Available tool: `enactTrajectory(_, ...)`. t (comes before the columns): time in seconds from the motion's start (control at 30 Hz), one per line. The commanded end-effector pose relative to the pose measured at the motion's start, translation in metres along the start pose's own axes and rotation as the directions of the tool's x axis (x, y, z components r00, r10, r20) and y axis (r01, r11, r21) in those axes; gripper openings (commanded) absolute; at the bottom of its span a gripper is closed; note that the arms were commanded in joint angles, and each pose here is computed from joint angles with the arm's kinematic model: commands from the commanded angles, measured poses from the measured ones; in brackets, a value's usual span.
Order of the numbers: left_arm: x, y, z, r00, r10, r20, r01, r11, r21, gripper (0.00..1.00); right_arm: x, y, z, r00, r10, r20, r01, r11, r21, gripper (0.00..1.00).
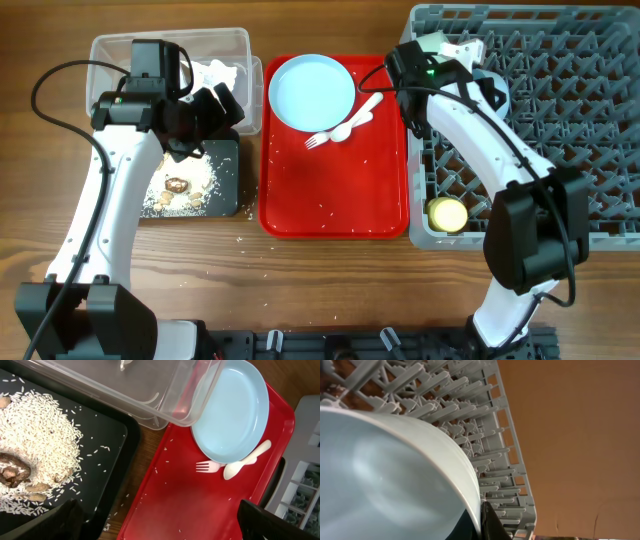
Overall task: Sort waste into correct bins and load items into the dishwasher rack
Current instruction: 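Carry the light-blue bowl right and set it in the rack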
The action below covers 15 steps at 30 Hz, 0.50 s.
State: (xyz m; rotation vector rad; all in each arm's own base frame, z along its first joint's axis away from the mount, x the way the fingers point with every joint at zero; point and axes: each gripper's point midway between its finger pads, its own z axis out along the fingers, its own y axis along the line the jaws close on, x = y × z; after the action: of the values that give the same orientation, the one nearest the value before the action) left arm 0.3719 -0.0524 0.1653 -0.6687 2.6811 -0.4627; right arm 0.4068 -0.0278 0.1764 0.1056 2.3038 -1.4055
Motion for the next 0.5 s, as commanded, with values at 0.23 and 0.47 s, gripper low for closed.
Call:
enactTrajectory(0.23,-0.005,-0.006,-0.011,0.999,0.012,0.030,-0.012,1.000,0.026,1.00,0.013,0.034,-0.025,0.989,-0.150,0.007,0.150,0.983,-0.105,0.04)
enactTrajectory(0.47,-0.005,-0.006,-0.011,0.999,0.012,0.030,-0.012,1.000,0.026,1.00,0.034,0.055,-0.032,0.976,-0.208,-0.059,0.187,0.949,-0.253,0.20)
